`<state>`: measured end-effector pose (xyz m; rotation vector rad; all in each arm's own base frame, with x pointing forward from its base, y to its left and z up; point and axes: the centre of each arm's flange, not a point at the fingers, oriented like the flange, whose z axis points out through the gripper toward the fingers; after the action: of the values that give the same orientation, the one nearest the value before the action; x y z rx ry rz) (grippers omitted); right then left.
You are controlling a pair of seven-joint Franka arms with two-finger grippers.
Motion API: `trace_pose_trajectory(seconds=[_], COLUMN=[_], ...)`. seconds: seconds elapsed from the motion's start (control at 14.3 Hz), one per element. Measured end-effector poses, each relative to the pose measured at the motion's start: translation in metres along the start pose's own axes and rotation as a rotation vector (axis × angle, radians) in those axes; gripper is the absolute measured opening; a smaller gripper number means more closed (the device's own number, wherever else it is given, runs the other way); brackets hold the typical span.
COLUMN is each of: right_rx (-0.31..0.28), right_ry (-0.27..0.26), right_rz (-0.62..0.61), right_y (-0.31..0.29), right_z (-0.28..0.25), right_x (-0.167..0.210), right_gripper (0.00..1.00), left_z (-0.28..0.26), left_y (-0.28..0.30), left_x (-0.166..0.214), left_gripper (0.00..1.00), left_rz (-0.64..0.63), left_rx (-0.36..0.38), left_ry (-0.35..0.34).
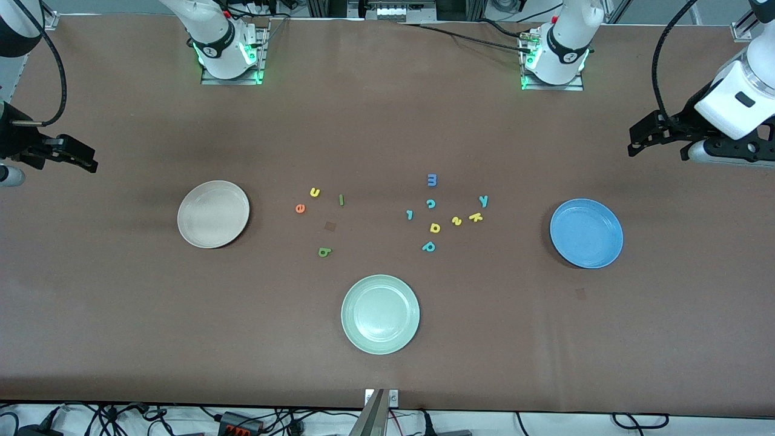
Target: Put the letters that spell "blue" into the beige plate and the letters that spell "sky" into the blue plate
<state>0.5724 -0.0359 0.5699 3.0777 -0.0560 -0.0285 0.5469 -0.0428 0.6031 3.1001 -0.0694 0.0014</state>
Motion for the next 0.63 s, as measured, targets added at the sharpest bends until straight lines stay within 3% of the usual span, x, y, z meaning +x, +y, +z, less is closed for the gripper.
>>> trace_pose_trajectory(seconds=[0.63], right_rx=[0.0], right_ry=[-0.008], right_rz=[-0.008], right_y=[-0.0041], right_z=[0.001], right_x=[-0.0005], right_gripper=[1.0], left_z=[0.0002], left_y=[0.0002], left_x=[0.0001], left_gripper=[1.0], left_rz=[0.0], left_rx=[0.0], left_ry=[0.0])
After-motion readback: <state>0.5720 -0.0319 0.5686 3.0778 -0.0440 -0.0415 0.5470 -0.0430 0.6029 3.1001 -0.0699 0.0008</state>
